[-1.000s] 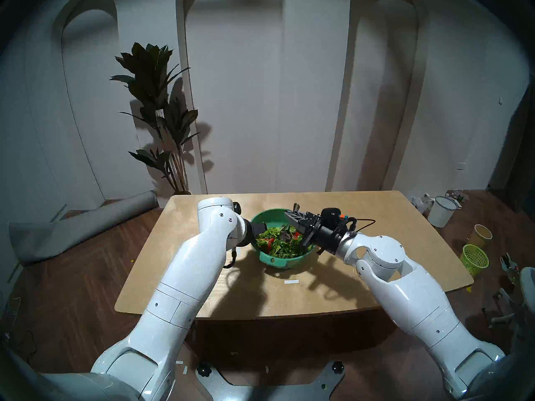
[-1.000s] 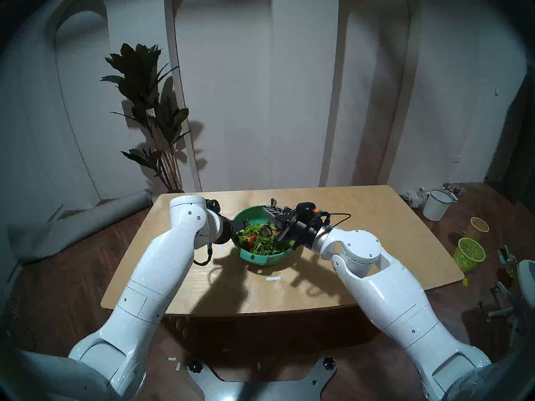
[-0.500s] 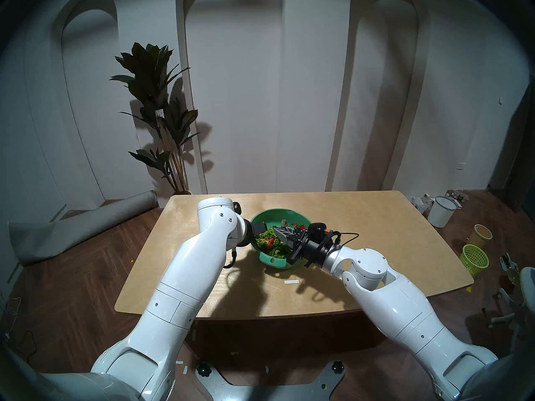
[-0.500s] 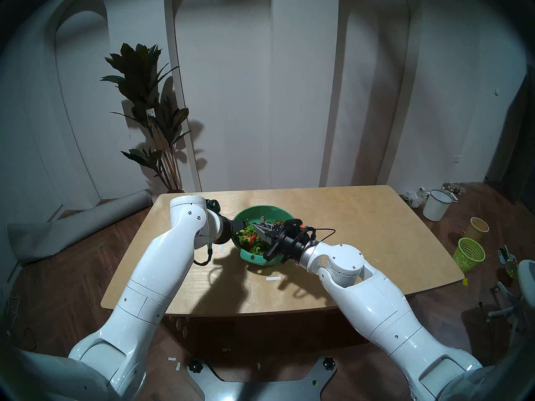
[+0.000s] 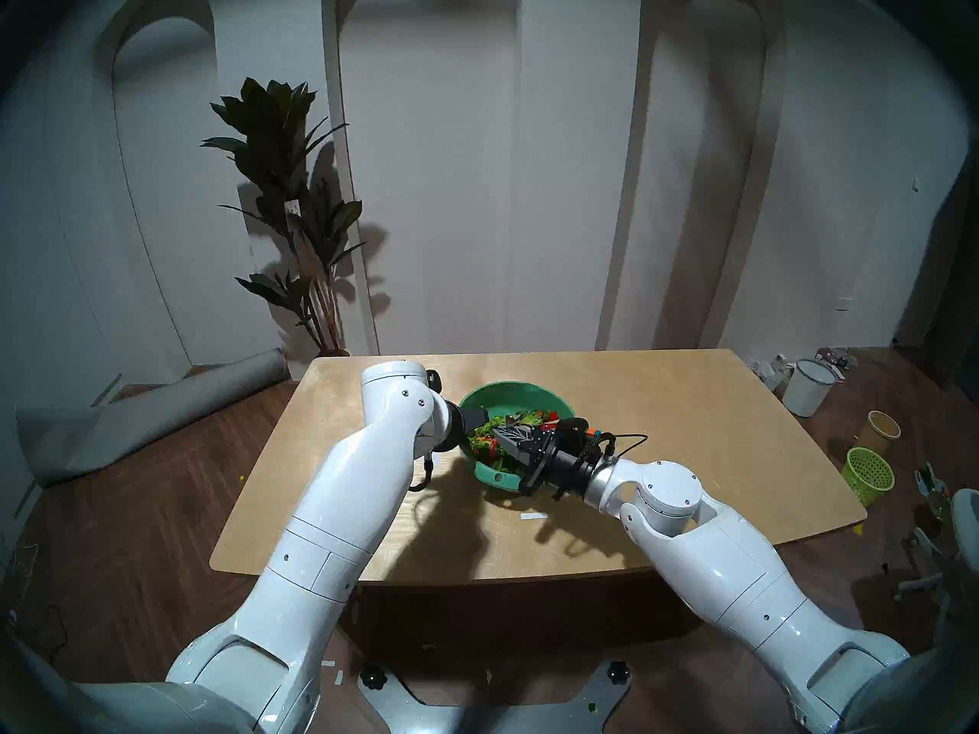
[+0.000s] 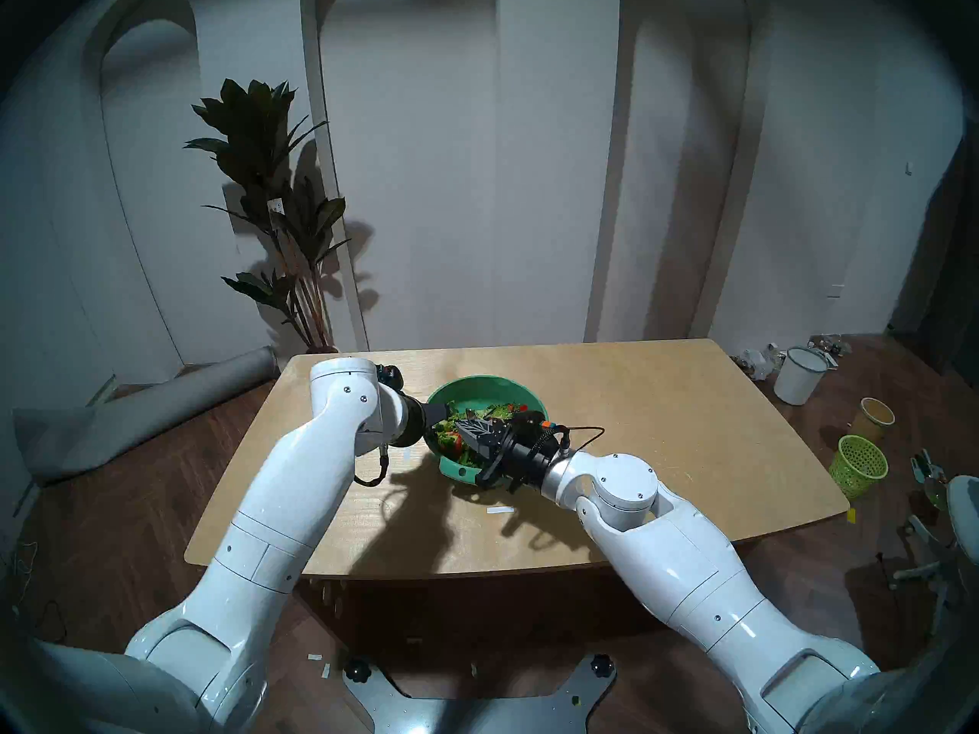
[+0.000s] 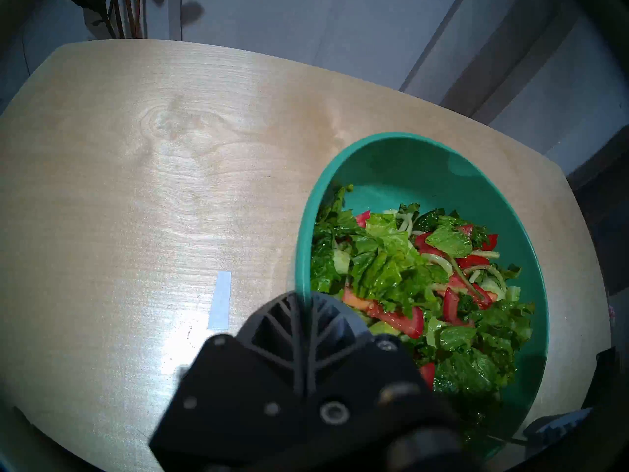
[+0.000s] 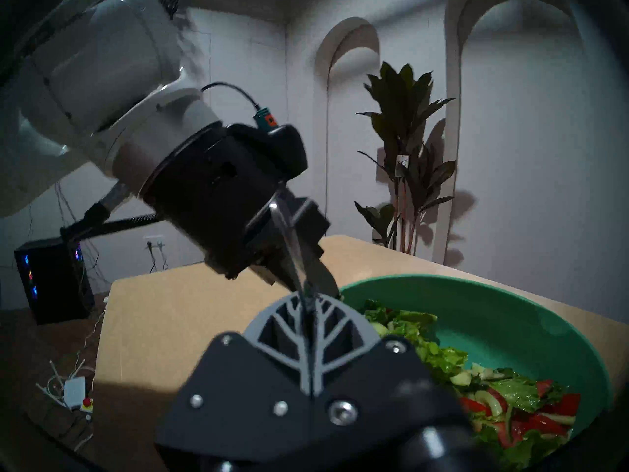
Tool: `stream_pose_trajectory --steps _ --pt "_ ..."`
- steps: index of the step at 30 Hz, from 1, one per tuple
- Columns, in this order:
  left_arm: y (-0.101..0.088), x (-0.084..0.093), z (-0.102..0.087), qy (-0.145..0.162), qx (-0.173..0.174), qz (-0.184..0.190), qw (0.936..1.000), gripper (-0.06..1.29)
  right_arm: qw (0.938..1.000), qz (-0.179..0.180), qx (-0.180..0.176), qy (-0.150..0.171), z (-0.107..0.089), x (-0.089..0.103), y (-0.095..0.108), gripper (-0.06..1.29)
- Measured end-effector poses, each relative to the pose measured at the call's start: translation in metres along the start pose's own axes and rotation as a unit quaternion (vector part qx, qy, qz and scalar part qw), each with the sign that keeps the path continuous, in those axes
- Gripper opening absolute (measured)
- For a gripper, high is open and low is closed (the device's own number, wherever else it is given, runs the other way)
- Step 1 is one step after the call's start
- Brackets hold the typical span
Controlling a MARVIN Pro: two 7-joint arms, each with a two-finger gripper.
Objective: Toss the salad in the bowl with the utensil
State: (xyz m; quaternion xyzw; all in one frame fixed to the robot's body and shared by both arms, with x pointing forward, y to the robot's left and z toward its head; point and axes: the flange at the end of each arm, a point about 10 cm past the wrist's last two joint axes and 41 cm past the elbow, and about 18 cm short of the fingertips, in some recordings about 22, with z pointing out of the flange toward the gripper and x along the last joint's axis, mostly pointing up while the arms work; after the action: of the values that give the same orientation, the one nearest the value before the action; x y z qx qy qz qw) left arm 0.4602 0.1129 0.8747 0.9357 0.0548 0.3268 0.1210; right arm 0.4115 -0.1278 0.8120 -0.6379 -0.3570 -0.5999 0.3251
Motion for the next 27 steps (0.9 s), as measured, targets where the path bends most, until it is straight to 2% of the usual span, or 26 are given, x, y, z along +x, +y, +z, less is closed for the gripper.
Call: stream_pose_trajectory --steps 6,14,27 --pt "-0.001 -0.001 0.001 -0.001 0.002 0.000 1.0000 -0.03 0.9978 -0.049 0.017 -0.043 -0.015 -0.008 0.020 -0.03" --pt "-0.001 -0.001 0.001 -0.001 0.003 0.000 1.0000 -0.03 0.9905 -0.102 0.030 -0.088 -0.027 -0.016 0.052 -0.03" --pt "-0.002 -0.001 0.001 0.000 0.005 0.002 1.0000 -0.03 0.9838 -0.150 0.047 -0.087 -0.010 -0.018 0.073 -0.03"
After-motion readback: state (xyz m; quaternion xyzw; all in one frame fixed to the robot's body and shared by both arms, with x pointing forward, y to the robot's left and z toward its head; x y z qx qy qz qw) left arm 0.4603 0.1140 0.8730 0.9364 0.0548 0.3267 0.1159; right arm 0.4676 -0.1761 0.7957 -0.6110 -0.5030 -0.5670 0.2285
